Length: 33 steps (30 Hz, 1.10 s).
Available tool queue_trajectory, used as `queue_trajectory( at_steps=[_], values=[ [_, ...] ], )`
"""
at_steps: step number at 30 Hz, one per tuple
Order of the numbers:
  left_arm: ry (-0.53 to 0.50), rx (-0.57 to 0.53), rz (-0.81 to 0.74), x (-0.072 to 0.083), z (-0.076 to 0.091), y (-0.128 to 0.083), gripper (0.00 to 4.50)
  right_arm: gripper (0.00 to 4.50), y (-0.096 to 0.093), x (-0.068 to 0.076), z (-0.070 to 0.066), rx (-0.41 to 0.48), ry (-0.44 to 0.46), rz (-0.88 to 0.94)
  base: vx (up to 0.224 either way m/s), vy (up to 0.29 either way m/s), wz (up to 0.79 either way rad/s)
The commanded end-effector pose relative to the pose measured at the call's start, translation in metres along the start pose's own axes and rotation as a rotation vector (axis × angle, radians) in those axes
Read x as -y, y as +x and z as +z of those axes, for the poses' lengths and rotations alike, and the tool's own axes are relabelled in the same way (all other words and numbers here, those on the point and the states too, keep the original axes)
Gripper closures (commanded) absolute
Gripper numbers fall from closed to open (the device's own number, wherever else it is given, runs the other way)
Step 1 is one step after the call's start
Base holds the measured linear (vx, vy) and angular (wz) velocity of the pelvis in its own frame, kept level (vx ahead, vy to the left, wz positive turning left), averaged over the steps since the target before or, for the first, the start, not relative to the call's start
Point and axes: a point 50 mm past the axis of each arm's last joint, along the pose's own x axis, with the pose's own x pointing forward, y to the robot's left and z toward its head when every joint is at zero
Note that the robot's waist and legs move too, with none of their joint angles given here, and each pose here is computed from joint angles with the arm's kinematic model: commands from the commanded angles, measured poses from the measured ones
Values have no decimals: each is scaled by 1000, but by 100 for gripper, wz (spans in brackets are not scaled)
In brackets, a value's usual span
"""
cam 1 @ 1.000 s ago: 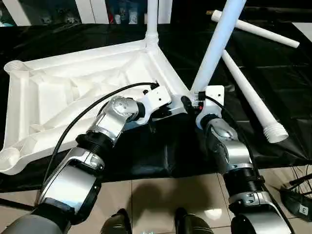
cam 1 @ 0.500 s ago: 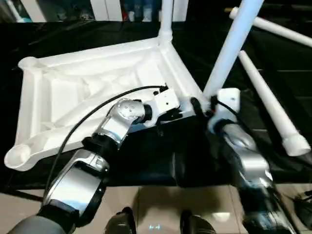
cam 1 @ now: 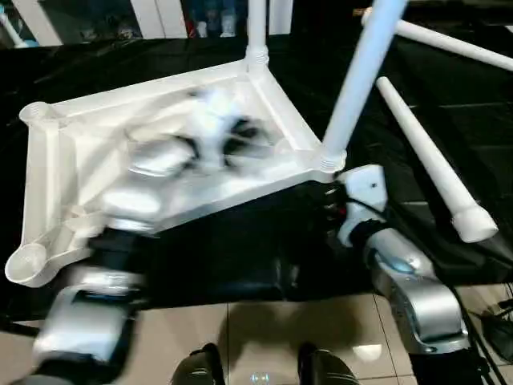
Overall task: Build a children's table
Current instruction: Rotate leg to tighten, then rotate table base
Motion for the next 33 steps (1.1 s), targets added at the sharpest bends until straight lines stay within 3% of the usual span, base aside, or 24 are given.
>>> queue_trajectory(
  at_steps=[1, 3, 5, 8, 10, 13, 18, 23, 28, 33],
  values=[
    [67, -143, 201, -30, -8, -30, 311, 71, 4, -7, -3, -34, -5, 43, 0, 0, 0],
    [92, -196, 264, -40, -12, -42, 288, 71, 6, -9, -4, -41, -6, 51, 0, 0, 0],
    [188, -332, 468, -71, -21, -81, 274, 71, 13, -12, -7, -63, -29, 73, 0, 0, 0],
    [194, -373, 549, -82, -24, -97, 263, 71, 15, -13, -8, -71, -32, 81, 0, 0, 0],
    [231, -475, 703, -100, -31, -130, 232, 71, 20, -14, -9, -85, -39, 89, 0, 0, 0],
    [279, -590, 838, -115, -38, -163, 233, 71, 25, -14, -11, -98, -47, 99, 0, 0, 0],
    [337, -851, 822, -118, -63, -201, 197, 71, 34, -18, -14, -120, -69, 128, 0, 0, 0],
    [308, -999, 724, -114, -91, -219, 152, 71, 41, -20, -14, -122, -83, 144, 0, 0, 0],
    [308, -1043, 650, -108, -113, -223, 119, 71, 48, -17, -15, -127, -94, 141, 0, 0, 0],
    [222, -1040, 539, -101, -127, -219, 73, 71, 56, -10, -14, -131, -118, 137, 0, 0, 0]
  ],
)
